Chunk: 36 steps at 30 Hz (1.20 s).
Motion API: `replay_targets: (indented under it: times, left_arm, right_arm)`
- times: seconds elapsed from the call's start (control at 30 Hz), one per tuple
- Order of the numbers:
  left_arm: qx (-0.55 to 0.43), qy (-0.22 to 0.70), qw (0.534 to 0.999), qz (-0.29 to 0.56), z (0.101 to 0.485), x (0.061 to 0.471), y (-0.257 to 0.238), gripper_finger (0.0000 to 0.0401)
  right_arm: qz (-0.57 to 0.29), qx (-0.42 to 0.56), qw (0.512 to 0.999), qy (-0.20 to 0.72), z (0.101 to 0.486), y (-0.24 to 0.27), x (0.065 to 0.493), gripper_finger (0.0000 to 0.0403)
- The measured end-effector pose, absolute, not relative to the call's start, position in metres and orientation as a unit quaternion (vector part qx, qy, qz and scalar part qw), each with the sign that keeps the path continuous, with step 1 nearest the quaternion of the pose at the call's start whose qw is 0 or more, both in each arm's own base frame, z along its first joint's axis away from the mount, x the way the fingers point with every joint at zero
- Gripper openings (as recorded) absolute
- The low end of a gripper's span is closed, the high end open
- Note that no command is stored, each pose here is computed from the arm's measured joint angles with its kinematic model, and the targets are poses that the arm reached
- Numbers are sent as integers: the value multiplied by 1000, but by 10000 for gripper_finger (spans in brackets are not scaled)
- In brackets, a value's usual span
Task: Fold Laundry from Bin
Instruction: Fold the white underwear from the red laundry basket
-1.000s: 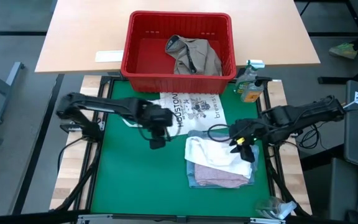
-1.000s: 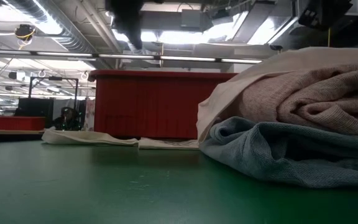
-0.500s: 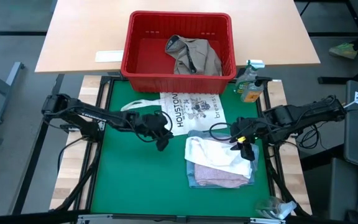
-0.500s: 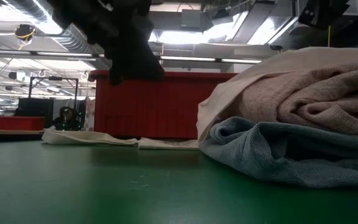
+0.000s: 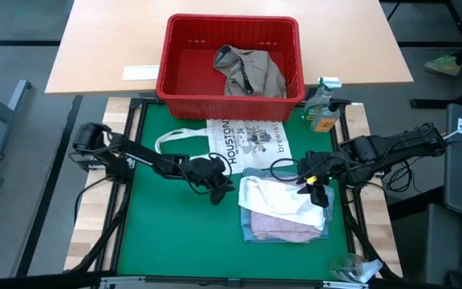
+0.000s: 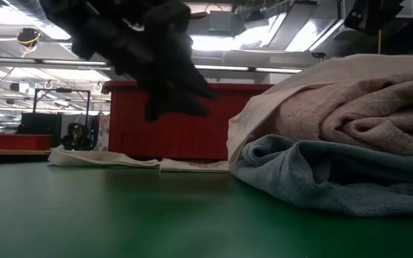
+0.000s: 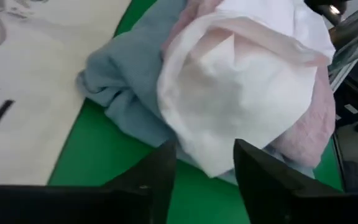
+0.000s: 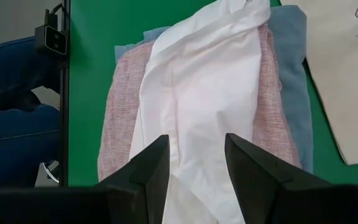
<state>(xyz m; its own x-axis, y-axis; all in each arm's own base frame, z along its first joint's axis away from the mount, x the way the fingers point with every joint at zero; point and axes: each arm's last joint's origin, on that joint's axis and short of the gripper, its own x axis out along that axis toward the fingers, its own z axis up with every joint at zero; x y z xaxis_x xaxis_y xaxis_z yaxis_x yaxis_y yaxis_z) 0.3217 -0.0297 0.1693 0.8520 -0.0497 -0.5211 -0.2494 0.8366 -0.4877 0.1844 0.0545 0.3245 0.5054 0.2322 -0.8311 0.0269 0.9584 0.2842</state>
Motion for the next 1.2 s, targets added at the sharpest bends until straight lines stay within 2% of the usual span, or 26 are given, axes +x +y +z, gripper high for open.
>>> replay_targets:
  times: [0.1,0.23,0.33,0.53,0.83,1.0,1.2]
  left_arm:
    - [-287,260,920,62,159,327,-32,180]
    - [-331,256,901,112,146,331,-30,199]
    - [-345,258,893,129,136,333,-30,202]
    - [-358,244,896,97,124,341,-32,203]
    - [-360,230,899,91,119,345,-33,203]
    - [-361,229,900,83,120,345,-35,182]
    - [-364,218,903,65,123,347,-35,126]
  right_arm:
    - [60,131,857,494,324,55,184,156]
    - [61,131,857,494,324,55,184,156]
    - [61,131,857,494,324,55,184,156]
    - [61,131,857,494,324,55,184,156]
    - [61,131,857,494,324,55,184,156]
    - [61,131,857,494,324,55,184,156]
    - [61,131,857,494,324,55,184,156]
